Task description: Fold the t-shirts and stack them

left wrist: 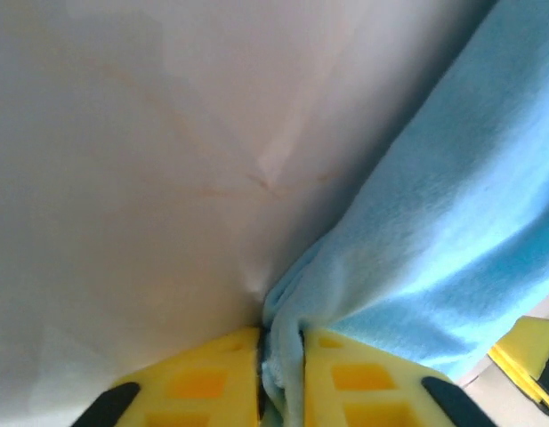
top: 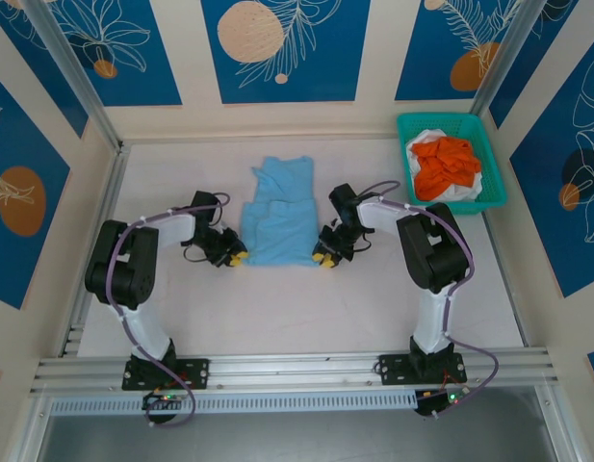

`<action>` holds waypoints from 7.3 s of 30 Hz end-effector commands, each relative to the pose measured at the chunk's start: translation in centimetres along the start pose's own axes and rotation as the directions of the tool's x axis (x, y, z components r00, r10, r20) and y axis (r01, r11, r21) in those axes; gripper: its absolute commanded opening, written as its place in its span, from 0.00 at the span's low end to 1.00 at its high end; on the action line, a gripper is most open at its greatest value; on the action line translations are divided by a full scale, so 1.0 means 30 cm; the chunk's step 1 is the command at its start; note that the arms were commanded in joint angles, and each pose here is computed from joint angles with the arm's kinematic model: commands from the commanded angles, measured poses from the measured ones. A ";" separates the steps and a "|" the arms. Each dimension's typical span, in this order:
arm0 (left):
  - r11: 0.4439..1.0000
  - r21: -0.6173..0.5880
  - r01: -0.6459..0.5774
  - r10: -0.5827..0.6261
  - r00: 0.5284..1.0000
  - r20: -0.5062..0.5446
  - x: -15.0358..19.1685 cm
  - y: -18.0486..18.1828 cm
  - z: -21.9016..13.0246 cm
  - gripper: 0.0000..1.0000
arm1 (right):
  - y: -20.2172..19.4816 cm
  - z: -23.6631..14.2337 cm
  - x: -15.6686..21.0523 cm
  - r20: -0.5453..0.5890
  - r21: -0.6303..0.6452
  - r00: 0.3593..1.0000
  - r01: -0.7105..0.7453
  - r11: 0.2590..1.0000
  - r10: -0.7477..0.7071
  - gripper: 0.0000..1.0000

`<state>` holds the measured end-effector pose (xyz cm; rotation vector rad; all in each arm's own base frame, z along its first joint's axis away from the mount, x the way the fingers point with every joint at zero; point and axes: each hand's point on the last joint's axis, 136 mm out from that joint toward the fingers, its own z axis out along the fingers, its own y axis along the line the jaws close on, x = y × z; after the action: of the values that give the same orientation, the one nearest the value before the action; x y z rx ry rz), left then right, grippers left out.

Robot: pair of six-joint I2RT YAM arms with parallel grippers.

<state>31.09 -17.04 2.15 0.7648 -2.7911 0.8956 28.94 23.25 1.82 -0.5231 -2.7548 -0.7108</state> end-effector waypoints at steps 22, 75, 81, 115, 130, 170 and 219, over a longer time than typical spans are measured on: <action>0.959 -0.255 -0.125 0.134 0.991 0.018 0.064 0.207 -0.061 0.17 | -0.125 0.020 0.056 -0.030 0.025 1.000 0.002 1.000 -0.001 0.00; 0.944 -0.195 -0.265 0.304 0.930 0.205 -0.422 -0.097 -0.091 0.00 | 0.064 -0.130 -0.373 0.184 -0.095 0.968 0.189 0.977 -0.169 0.00; 0.951 -0.176 -0.253 0.286 0.937 0.199 -0.437 -0.138 -0.105 0.61 | 0.067 -0.152 -0.362 0.185 -0.129 0.972 0.172 0.977 -0.146 0.05; 0.992 0.125 -0.001 0.005 0.999 -0.034 0.178 0.128 -0.053 0.49 | -0.072 0.055 0.211 0.002 -0.125 0.979 0.205 0.971 -0.206 0.31; 0.990 0.143 0.014 -0.009 0.999 -0.038 0.098 0.030 -0.025 0.25 | -0.035 0.026 0.145 0.025 -0.078 0.978 0.207 0.975 -0.206 0.25; 0.978 0.131 -0.163 0.144 0.979 0.144 -0.157 -0.501 -0.399 0.06 | 0.286 -0.374 -0.091 -0.018 -0.227 0.994 0.101 0.969 -0.108 0.00; 0.954 -0.160 -0.253 0.258 0.966 0.012 -0.009 -0.054 0.119 0.49 | 0.150 0.096 -0.135 -0.061 -0.145 0.993 0.088 0.985 -0.098 0.10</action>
<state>37.65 -22.42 3.53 0.3817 -3.0585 0.9218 37.09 29.38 3.05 -0.4097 -2.6320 -1.1022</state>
